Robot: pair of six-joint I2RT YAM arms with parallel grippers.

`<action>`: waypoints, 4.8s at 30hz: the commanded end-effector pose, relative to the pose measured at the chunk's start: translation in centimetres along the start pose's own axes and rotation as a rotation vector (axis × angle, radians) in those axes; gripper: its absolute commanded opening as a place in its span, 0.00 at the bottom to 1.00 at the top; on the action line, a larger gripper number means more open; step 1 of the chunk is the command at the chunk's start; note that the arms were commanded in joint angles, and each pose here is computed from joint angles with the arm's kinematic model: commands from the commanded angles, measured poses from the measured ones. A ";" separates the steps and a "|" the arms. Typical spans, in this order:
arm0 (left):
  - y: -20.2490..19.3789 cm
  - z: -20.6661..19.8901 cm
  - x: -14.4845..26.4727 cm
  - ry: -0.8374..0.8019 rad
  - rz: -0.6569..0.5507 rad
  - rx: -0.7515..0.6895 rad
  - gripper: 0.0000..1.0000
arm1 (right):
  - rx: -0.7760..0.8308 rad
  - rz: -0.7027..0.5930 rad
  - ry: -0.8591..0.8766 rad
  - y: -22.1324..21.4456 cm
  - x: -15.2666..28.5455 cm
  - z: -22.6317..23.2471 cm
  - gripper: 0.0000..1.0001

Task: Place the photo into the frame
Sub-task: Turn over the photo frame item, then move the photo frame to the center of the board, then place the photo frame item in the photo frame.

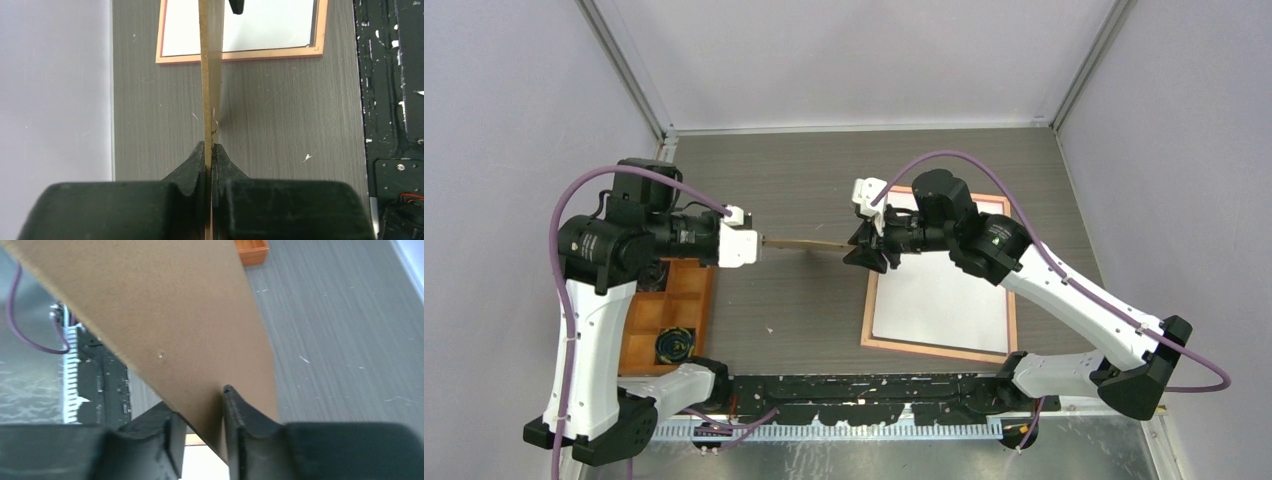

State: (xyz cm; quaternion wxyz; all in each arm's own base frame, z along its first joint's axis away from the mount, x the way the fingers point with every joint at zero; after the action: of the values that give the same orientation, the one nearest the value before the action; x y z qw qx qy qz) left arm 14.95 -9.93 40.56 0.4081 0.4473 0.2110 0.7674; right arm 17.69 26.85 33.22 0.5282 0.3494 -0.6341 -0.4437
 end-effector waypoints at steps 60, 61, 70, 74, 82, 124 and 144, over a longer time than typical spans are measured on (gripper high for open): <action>-15.6 5.1 -36.1 -0.139 0.274 1.231 0.69 | -0.990 -0.408 -1.184 -0.9 23.7 -3.8 0.01; -15.7 4.9 -36.7 -0.140 0.280 1.229 0.68 | -0.991 -0.413 -1.183 -0.7 23.8 -3.7 0.01; -17.7 3.6 -39.4 -0.142 0.351 1.223 0.55 | -0.995 -0.435 -1.153 0.1 24.1 -2.7 0.01; -18.3 3.7 -39.7 -0.120 0.374 1.208 0.44 | -0.997 -0.442 -1.152 0.1 24.1 -2.7 0.01; -19.0 3.7 -39.5 -0.079 0.409 1.200 0.27 | -1.016 -0.441 -1.099 0.0 23.3 -2.9 0.01; -27.6 -0.6 -20.7 0.447 0.526 1.608 0.00 | -1.192 -0.267 -0.111 -5.2 9.9 -9.3 0.01; -27.1 4.3 -14.9 0.519 0.395 1.542 0.22 | -1.333 -0.146 0.043 -13.2 5.0 -12.7 0.01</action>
State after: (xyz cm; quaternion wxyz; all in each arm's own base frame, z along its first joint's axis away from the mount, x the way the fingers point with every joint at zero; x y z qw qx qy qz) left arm 34.28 -7.08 15.30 -0.2349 0.4393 0.6919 0.5226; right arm 28.16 14.73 21.26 0.5874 -0.0728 -0.1885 -0.7837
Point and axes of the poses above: each gripper's point midway between its finger pads, its own x axis back along the fingers, its own z axis along the line the jaws close on, y = z × x, the point moved 6 cm from there along x, back along the fingers
